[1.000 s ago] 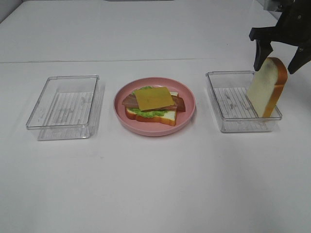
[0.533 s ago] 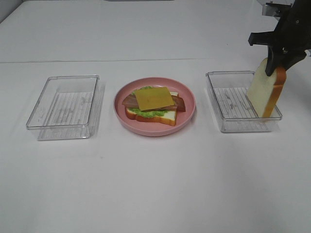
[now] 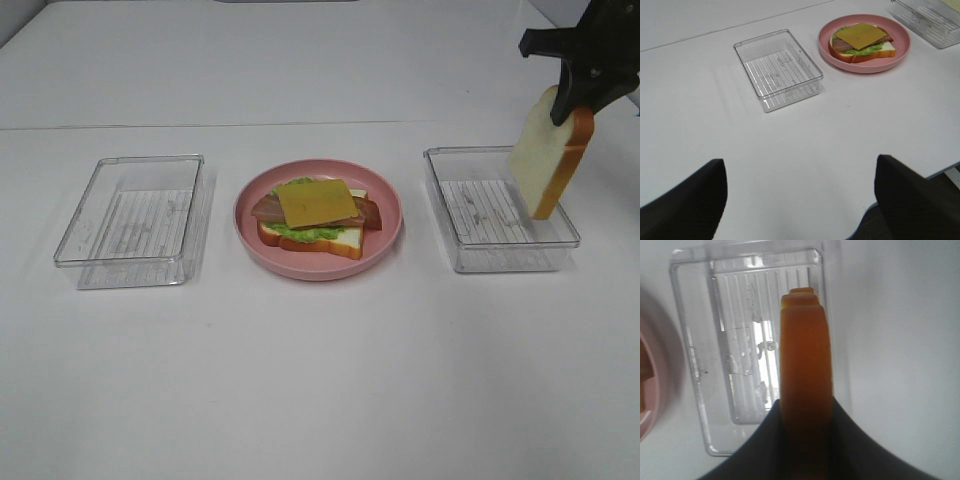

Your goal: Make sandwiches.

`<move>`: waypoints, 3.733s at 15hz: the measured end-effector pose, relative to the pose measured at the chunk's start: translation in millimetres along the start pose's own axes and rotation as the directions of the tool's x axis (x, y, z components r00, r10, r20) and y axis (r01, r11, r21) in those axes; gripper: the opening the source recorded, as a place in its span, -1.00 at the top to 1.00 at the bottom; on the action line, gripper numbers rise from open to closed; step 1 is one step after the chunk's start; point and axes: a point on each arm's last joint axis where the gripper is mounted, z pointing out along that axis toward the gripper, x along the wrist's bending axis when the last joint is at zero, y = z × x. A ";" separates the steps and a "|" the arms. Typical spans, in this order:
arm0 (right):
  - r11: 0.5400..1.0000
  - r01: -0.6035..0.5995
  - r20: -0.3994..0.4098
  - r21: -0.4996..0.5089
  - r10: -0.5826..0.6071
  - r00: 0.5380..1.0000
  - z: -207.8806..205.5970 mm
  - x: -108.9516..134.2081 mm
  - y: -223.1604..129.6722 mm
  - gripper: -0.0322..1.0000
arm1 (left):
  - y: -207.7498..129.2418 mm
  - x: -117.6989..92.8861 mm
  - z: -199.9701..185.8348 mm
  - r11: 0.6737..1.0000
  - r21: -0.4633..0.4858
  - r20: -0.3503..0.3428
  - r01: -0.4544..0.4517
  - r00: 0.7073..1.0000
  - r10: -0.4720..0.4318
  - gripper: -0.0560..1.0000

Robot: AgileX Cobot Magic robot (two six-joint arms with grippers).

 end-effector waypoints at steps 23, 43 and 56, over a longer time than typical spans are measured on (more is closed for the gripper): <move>0.997 -0.060 -0.647 0.048 0.077 0.758 75.4 166.1 -20.4 0.57 | 0.0 0.0 0.0 1.000 0.000 0.000 0.000 1.000 0.000 -0.56; 0.990 0.041 -0.525 0.136 0.037 0.850 99.8 154.9 -31.1 -0.53 | 0.0 0.0 0.0 1.000 0.000 0.000 0.000 1.000 0.000 -0.56; 0.970 0.245 -0.157 0.003 -0.241 0.958 -11.9 116.6 -54.3 -0.55 | 0.0 0.0 0.0 1.000 0.000 0.000 0.000 1.000 0.000 -0.56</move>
